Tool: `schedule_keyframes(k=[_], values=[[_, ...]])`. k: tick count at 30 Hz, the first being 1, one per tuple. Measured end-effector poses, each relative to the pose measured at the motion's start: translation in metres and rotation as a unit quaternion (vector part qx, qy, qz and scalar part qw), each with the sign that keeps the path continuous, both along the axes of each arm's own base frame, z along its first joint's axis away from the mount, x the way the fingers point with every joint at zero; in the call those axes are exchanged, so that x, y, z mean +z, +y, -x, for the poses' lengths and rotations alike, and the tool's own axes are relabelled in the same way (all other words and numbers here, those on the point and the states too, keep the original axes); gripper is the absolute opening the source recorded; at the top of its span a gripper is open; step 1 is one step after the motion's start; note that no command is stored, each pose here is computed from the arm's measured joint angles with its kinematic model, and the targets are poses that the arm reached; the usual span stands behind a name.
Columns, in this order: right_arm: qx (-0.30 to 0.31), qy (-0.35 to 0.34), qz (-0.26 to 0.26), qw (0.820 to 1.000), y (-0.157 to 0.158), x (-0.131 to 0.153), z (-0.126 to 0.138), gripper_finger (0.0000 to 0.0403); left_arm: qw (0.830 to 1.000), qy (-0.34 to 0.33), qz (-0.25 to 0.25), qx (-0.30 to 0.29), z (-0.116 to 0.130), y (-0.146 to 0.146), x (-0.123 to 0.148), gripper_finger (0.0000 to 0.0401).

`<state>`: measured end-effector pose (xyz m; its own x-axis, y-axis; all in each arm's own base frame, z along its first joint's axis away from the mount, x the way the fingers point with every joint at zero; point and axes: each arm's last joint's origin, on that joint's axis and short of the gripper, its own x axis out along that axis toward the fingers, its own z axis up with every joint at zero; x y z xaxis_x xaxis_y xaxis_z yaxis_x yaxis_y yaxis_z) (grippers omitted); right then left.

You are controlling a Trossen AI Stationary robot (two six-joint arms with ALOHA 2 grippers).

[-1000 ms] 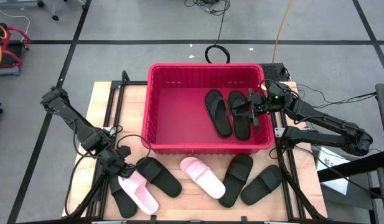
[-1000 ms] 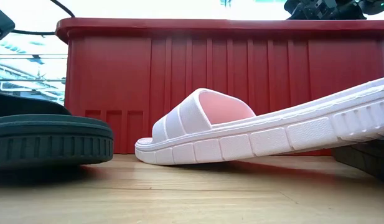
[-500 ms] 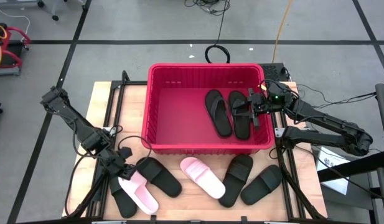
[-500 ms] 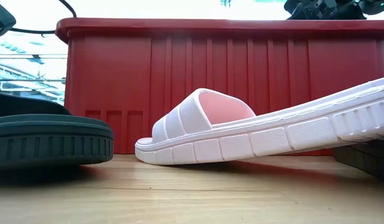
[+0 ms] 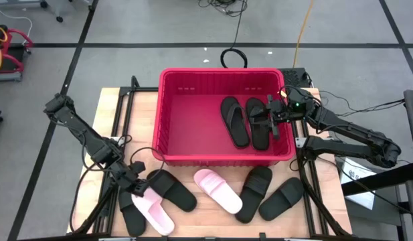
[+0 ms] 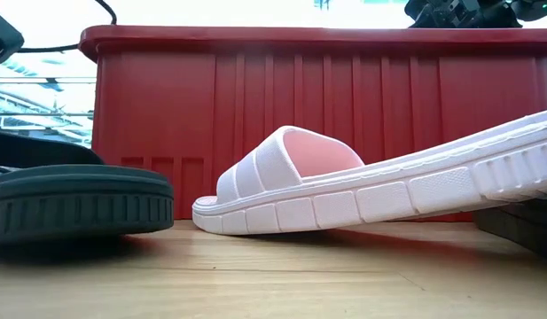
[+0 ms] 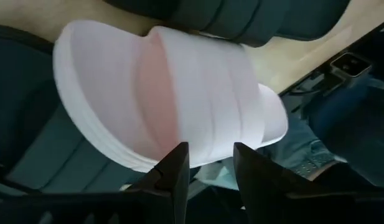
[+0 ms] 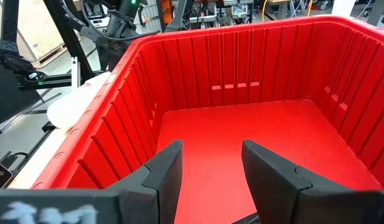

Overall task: Pick and place slides into bin
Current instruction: Put the pink slipper into the red bin

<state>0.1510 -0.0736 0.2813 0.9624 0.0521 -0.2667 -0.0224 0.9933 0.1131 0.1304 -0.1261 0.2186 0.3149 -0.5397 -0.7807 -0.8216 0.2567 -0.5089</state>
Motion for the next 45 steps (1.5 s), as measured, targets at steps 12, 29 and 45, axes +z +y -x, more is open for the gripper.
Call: schedule_keyframes(k=[12, 29, 45], values=[[0.0, 0.0, 0.0, 1.0, 0.0, 0.0, 0.0, 0.0155, 1.0, 0.018, -0.018, 0.011, 0.002, 0.002, -0.003, 0.012], [0.0, 0.0, 0.0, 1.0, 0.0, 0.0, 0.0, 0.0155, 1.0, -0.009, -0.006, -0.011, -0.018, -0.017, -0.015, 0.012], [-0.003, 0.001, 0.001, 1.0, 0.0, 0.0, 0.0, 0.0155, 1.0, -0.015, -0.014, -0.016, -0.02, -0.018, -0.017, 0.0003]])
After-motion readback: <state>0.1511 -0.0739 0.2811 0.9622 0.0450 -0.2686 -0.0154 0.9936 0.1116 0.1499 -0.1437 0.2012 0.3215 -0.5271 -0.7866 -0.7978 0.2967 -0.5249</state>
